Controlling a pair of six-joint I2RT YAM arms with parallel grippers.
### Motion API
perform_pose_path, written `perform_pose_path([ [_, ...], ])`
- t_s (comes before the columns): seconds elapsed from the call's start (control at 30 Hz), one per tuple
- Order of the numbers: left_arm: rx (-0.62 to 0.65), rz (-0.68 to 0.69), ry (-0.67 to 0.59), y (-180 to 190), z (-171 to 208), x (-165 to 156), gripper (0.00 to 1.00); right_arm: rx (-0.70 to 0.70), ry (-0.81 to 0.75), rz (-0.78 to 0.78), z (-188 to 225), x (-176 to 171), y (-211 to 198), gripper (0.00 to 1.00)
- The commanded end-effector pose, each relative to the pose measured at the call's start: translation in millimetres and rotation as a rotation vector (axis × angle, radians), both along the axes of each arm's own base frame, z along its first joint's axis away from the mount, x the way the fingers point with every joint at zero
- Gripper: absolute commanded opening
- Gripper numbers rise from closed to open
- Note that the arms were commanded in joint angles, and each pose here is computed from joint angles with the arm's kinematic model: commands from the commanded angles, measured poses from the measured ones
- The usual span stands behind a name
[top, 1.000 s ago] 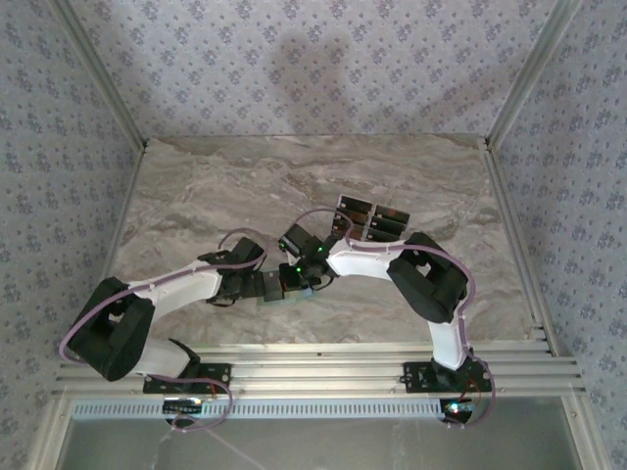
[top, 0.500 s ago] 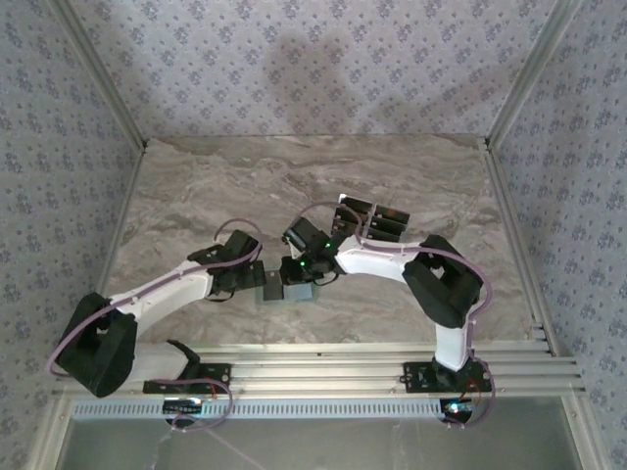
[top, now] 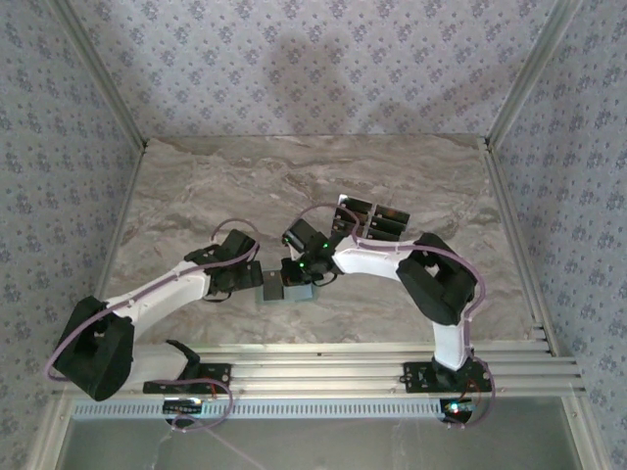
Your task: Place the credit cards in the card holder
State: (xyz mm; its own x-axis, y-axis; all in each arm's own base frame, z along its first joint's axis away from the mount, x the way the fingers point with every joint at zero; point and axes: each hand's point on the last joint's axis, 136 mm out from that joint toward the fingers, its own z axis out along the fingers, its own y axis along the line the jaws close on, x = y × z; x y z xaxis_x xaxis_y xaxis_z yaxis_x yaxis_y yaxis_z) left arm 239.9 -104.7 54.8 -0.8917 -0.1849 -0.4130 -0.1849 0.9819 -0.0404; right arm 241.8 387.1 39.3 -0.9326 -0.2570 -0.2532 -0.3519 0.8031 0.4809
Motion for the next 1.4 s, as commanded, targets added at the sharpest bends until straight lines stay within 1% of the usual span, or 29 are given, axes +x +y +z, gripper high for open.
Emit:
perform_pose_path([
  [0.0, 0.007, -0.006, 0.018, 2.8, -1.6, -4.2, 0.98, -0.008, 0.007, 0.019, -2.5, -2.0, 5.4, 0.08],
  [0.67, -0.004, -0.004, 0.036, 2.9, -13.5, -9.4, 0.98, -0.013, 0.026, 0.054, -9.6, -10.8, 19.9, 0.07],
  [1.03, 0.002, -0.004, 0.042, 4.0, -17.2, -10.8, 0.98, 0.01, -0.012, 0.042, 12.8, -12.6, 10.3, 0.07],
  [1.37, 0.035, 0.012, 0.076, 12.0, -28.5, -18.7, 0.98, -0.022, 0.0, 0.038, 1.5, -16.5, 1.9, 0.07],
])
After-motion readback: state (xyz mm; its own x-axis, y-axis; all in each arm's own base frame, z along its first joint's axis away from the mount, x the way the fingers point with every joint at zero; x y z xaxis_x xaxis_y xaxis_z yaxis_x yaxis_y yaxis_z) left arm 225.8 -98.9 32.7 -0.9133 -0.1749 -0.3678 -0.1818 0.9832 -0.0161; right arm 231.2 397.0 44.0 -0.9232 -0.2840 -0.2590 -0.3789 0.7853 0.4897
